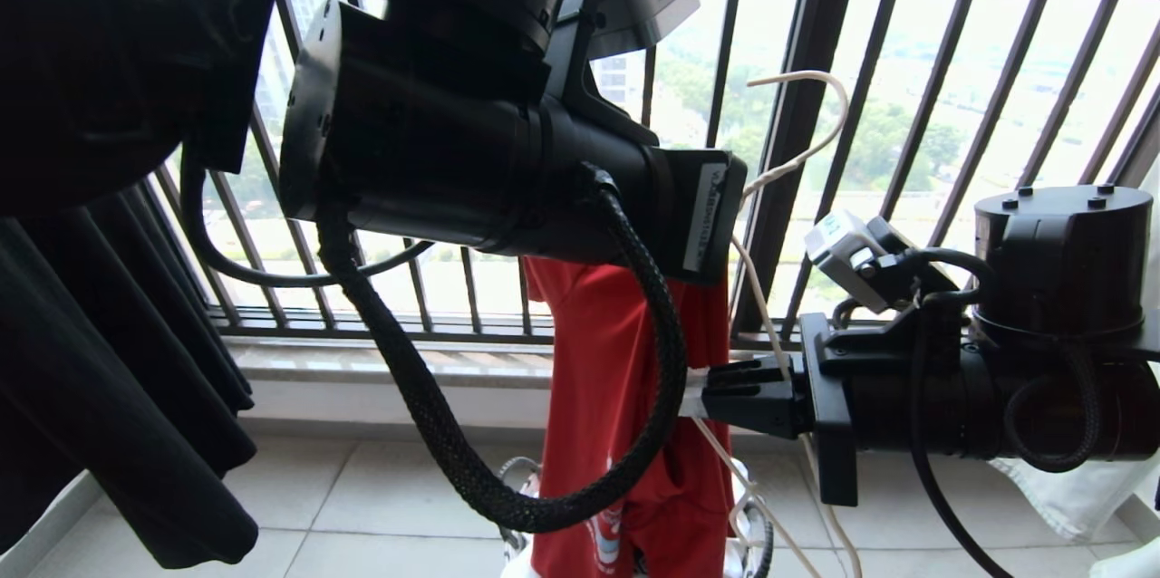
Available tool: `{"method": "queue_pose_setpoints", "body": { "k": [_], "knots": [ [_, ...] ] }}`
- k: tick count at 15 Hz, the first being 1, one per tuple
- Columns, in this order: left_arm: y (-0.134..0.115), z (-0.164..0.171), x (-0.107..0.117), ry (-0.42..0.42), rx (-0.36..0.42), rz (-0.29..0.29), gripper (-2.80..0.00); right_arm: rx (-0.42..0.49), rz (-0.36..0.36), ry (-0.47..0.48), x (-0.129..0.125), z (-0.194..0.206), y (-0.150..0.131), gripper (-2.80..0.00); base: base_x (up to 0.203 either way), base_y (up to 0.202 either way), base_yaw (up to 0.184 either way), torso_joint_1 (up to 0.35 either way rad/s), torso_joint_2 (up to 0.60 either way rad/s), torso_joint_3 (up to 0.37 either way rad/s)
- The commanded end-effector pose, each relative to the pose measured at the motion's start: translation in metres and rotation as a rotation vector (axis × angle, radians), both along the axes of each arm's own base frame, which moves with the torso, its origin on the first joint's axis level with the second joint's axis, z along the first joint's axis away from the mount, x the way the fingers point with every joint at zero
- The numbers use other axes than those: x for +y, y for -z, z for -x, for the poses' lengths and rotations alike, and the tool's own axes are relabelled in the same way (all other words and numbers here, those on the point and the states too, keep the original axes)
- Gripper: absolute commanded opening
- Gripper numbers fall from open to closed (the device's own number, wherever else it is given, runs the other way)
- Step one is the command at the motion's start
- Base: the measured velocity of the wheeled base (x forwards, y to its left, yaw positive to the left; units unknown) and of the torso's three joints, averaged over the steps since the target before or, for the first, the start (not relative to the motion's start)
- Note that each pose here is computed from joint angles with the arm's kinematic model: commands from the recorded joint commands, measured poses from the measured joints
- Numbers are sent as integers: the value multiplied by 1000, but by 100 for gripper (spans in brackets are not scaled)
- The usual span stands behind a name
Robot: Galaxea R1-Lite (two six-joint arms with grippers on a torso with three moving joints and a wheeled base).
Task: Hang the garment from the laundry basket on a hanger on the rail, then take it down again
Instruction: Hang the clothes on the clothes rack
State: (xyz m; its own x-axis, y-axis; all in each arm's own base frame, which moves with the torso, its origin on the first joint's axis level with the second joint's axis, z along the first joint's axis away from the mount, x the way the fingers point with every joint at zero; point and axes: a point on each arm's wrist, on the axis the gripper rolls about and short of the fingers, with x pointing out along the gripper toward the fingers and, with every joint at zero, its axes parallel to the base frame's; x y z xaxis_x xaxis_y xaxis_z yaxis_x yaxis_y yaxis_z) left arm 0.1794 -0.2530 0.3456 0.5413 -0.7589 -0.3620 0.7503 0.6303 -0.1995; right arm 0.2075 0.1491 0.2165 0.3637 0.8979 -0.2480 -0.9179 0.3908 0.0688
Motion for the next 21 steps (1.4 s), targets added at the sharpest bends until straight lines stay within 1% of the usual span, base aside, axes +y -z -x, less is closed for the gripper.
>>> {"method": "queue_pose_setpoints", "body": {
  "k": [1,4,5,8,10,12,14,16,17,18,19,20,21],
  "knots": [
    [2,-1,-1,-1,5,-6,-280,-2,-2,2,-1,-1,0,-280,0,0,0,0,0,0],
    [2,-1,-1,-2,3,-4,-280,-3,-2,3,-1,-1,0,-280,0,0,0,0,0,0],
    [1,-1,-1,-2,3,-4,0,-3,-2,4,-1,-2,0,-280,0,0,0,0,0,0],
    [-1,4,6,-5,2,-4,0,-3,-2,4,-1,-2,0,-280,0,0,0,0,0,0],
    [0,9,15,-8,-7,-21,0,0,0,4,-1,-2,1,-280,0,0,0,0,0,0],
    [-10,10,34,-49,-31,2,0,-2,1,4,-1,-2,1,-280,0,0,0,0,0,0],
    [-18,10,59,-112,-50,23,0,0,1,4,-1,-2,1,-280,0,0,0,0,0,0],
    [-18,8,84,-187,-58,21,0,-1,2,2,-1,-1,1,-280,0,0,0,0,0,0],
    [-18,5,96,-224,-68,12,-280,-9,-1,0,-2,0,0,-280,0,0,0,0,0,0],
    [-19,3,107,-256,-82,1,-280,-19,-9,1,-3,2,-4,-280,0,0,0,0,0,0],
    [-16,1,117,-272,-104,-41,-280,-20,-25,0,-4,4,-9,-280,0,0,0,0,0,0],
    [-14,0,128,-271,-124,-106,-280,-11,-41,-26,-2,8,-12,-280,0,0,0,0,0,0],
    [-11,1,140,-267,-102,-142,-280,-10,-47,-48,2,7,-13,-280,0,0,0,0,0,0]
  ]
}}
